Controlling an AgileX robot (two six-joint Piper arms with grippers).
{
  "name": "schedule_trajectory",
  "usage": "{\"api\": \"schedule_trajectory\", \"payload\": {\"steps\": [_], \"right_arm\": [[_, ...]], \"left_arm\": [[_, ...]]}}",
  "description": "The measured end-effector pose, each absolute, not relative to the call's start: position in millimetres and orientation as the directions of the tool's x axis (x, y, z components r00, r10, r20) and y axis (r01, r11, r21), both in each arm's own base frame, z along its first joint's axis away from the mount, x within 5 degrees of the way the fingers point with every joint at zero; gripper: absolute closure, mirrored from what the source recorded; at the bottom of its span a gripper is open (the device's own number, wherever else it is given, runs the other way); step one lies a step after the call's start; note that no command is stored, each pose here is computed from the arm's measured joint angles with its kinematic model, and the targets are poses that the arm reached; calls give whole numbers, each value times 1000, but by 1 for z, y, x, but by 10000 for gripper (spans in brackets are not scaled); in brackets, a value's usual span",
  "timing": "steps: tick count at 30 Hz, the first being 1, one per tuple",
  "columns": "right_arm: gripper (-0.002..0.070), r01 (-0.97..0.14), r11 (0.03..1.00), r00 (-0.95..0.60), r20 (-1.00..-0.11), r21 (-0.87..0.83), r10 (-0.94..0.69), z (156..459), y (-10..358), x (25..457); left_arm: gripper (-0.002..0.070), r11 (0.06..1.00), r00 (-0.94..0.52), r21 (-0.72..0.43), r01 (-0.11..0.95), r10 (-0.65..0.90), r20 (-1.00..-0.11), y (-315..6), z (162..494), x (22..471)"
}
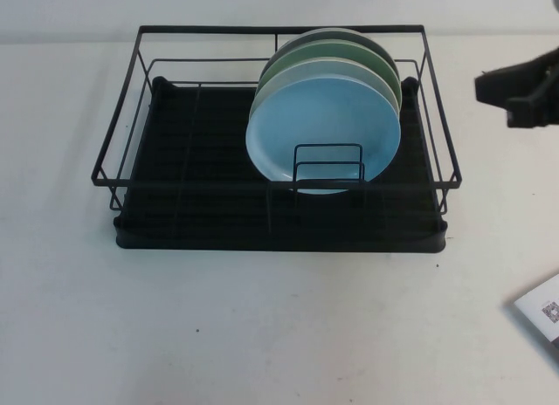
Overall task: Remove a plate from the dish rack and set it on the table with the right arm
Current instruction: Grasp the plate from the shelf
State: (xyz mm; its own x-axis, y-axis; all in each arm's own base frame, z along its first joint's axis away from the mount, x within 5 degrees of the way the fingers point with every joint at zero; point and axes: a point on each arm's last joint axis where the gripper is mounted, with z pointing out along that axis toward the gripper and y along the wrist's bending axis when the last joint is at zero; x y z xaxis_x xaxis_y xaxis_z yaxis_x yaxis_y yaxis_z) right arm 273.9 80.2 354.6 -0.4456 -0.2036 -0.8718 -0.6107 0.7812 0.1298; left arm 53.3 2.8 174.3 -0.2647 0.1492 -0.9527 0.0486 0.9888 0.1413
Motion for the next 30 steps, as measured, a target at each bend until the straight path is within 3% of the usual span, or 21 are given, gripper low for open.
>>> {"api": "schedule_trajectory", "payload": {"steps": [5, 14, 20, 30], "right_arm": [[659, -752, 659, -312, -876, -8, -367, 360, 108, 308], [437, -862, 467, -107, -831, -196, -546, 349, 146, 362], [417, -894, 318, 44, -767, -316, -640, 333, 167, 380], [416, -890, 311, 46, -746, -332, -665, 314, 173, 397]], "left_arm": [[680, 989, -265, 141, 49, 149, -953, 3, 174, 53], [680, 989, -265, 141, 49, 149, -953, 3, 174, 53], [680, 989, -265, 141, 49, 149, -953, 3, 174, 53], [680, 989, -265, 141, 49, 149, -953, 3, 174, 53]]}}
